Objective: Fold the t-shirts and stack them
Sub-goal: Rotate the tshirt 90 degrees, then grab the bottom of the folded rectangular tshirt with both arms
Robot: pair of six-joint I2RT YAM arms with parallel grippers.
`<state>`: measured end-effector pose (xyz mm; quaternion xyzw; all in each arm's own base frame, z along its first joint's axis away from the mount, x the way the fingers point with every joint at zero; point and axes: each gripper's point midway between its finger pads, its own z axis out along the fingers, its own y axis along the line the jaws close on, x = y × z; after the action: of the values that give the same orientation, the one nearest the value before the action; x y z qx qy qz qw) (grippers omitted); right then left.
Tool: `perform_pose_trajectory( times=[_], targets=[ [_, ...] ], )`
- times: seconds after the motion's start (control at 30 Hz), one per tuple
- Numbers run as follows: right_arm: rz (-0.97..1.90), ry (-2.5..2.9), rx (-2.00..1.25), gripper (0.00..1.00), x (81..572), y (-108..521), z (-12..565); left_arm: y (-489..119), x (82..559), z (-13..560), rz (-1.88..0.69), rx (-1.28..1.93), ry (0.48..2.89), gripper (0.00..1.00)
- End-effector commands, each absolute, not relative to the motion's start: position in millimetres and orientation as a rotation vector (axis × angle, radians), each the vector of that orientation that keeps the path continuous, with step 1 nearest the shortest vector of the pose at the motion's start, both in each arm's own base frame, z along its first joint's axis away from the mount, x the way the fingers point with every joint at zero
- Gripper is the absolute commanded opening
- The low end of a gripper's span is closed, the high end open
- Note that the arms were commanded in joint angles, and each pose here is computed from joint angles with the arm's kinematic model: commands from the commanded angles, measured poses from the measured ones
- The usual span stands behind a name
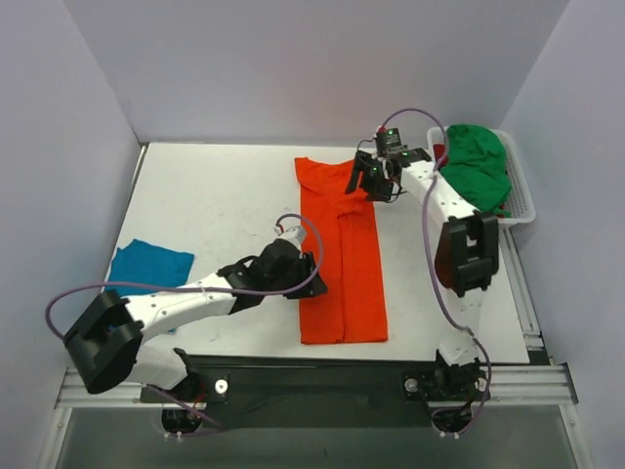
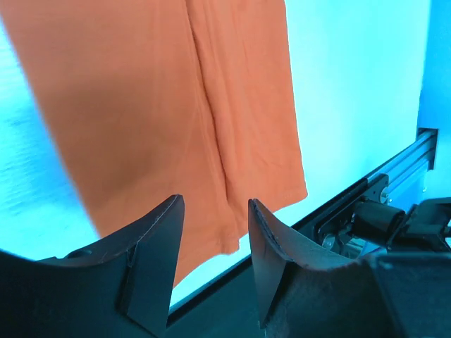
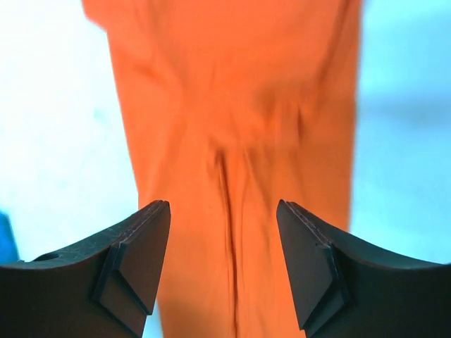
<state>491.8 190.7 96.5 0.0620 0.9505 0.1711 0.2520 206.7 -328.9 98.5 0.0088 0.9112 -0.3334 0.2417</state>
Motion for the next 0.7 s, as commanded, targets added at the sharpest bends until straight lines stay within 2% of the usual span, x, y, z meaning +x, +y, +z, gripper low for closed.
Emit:
perform_pose_trajectory(
  times=[0.0,0.03,0.07,0.1,0.13,0.23,0.27,0.5,0.67],
  targets=[
    [0.491,2.507,0.261,0.63,440.9,171.4,169.8,-289.7,193.9,89.4,-0.814,0.003,2.507,0.52],
    [0.500,2.518,0.277,0.59,425.8,169.9,163.3,-279.6,189.3,91.7,-0.804,-0.003,2.500,0.53],
    [0.475,2.605,0.314,0.57,392.4,161.9,128.4,-270.3,187.4,86.9,-0.786,-0.019,2.505,0.53],
    [0.504,2.567,0.355,0.55,370.4,156.8,139.1,-255.7,175.8,67.7,-0.757,-0.024,2.554,0.53],
    [0.528,2.622,0.376,0.53,337.9,153.4,105.1,-250.8,176.3,70.1,-0.781,-0.037,2.534,0.53],
    [0.555,2.570,0.423,0.48,292.7,140.6,101.2,-243.6,157.7,56.7,-0.848,-0.010,2.561,0.53],
    [0.573,2.603,0.430,0.48,260.2,135.7,82.7,-244.3,153.7,55.7,-0.871,0.003,2.565,0.53],
    [0.635,2.662,0.527,0.47,169.2,122.8,29.2,-250.4,130.2,38.3,-0.970,0.019,2.594,0.53],
    [0.625,2.670,0.602,0.47,141.8,113.6,11.0,-256.7,122.9,31.5,-0.988,0.016,2.594,0.53]
  ],
)
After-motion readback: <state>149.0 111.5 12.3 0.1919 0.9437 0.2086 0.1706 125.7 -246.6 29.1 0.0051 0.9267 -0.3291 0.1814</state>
